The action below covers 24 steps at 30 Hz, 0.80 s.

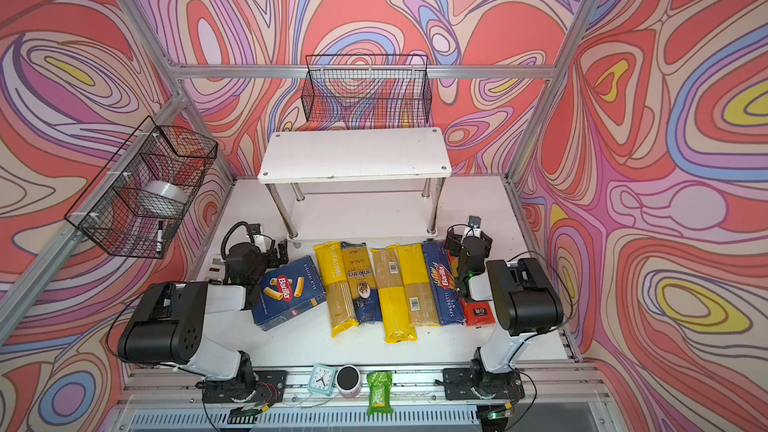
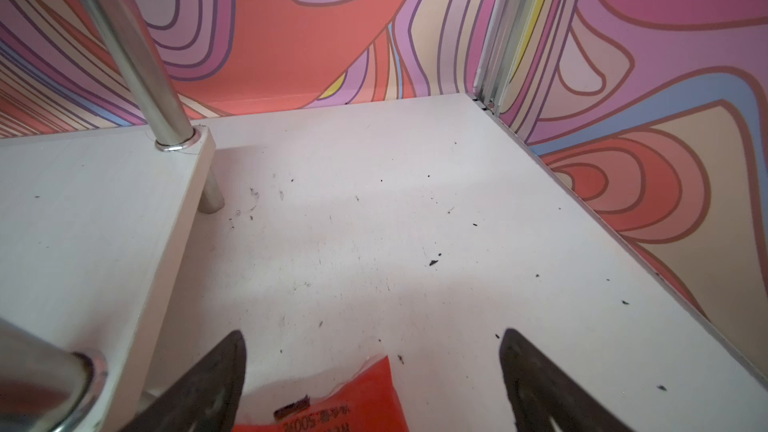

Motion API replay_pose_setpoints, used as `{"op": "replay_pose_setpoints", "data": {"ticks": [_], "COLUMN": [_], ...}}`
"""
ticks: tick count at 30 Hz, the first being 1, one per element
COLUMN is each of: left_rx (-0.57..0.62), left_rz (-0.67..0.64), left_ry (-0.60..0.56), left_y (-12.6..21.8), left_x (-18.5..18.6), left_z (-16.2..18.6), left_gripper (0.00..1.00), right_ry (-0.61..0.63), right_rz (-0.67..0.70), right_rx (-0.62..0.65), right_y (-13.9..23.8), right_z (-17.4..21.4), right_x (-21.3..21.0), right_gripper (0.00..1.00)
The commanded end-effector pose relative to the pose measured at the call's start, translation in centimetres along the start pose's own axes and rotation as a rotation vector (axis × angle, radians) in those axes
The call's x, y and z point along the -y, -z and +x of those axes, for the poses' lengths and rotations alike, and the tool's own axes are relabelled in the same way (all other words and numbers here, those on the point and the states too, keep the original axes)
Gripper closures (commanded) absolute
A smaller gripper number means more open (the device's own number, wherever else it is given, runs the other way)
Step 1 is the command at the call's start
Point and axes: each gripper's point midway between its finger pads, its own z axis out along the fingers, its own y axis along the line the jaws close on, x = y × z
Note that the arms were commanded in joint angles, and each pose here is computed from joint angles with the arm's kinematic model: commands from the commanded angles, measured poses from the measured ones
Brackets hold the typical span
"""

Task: Place and organize the pasta boxes and bags onto the shelf
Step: 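Move both grippers forward over the row of pasta packages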

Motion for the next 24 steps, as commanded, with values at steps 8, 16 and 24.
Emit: {"op": "replay_pose_setpoints", "data": {"ticks": [8,16,24], "left_rx": [0.025,0.023,0.021], "left_rz": [0.017,0.017,0.015], "left_ry": [-0.014,-0.016,-0.015], "left_y": [0.01,0.02,0.01], "left_x": [0.39,0.38,0.35], "left_z": [-0.44,-0.43,-0.39], "left_gripper": [0.00,0.00,0.00], "right_ry": [-0.009,-0.007,-0.007], "right_rz": [-0.013,-0.012,-0.014], "right_rx": [0.001,0.005,0.004], "right_y": [-0.35,-0.34,-0.38], "right_z": [-0.15,-0.25,-0.24], "right_x": [-0.18,-0.15,-0.19], "right_gripper": [0.02,0.02,0.02]}}
